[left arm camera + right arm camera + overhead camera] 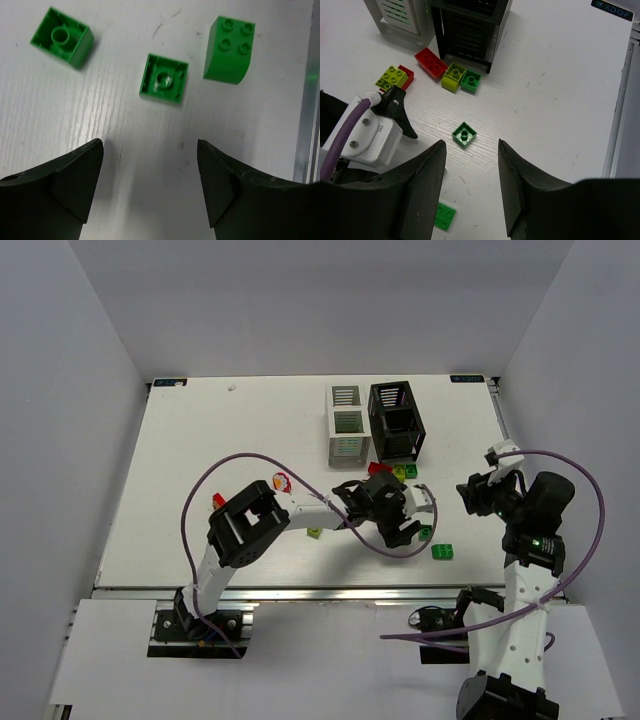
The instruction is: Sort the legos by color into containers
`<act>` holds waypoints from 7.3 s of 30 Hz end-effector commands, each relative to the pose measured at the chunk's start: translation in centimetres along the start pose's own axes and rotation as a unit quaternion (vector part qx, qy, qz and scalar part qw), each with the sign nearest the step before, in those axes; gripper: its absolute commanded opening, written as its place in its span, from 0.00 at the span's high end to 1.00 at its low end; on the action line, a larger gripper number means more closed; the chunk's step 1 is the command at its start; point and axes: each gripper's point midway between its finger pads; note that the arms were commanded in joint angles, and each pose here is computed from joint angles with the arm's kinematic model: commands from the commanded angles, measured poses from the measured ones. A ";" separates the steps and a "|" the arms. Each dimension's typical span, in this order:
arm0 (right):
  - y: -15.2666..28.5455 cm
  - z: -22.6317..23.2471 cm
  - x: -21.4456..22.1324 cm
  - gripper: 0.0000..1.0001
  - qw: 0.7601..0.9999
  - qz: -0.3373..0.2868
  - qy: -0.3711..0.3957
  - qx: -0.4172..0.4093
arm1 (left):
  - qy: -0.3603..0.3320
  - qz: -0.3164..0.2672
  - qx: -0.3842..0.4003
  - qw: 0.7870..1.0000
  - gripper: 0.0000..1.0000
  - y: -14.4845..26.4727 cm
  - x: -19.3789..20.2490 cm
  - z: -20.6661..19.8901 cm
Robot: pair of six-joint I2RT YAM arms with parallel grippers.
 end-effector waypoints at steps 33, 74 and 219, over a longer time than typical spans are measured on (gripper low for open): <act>1.7 0.7 -1.3 0.47 0.999 -0.015 -0.002 -0.042 | -0.049 -0.038 -0.047 0.997 0.80 -3.4 -5.5 1.4; 2.0 1.5 -0.7 0.47 0.998 -0.016 0.005 -0.067 | 0.255 -0.034 -0.380 0.888 0.91 17.9 -3.1 30.8; -13.1 4.1 10.2 1.00 0.945 0.273 -0.174 -0.044 | 0.165 -0.169 -0.482 0.844 0.27 38.1 -2.9 13.8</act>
Point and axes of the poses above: each gripper's point midway between its finger pads, its own y axis back along the fingers, its own z axis along the line the jaws close on, x = y × z, and after that the axes turned 11 degrees about -y, right-handed
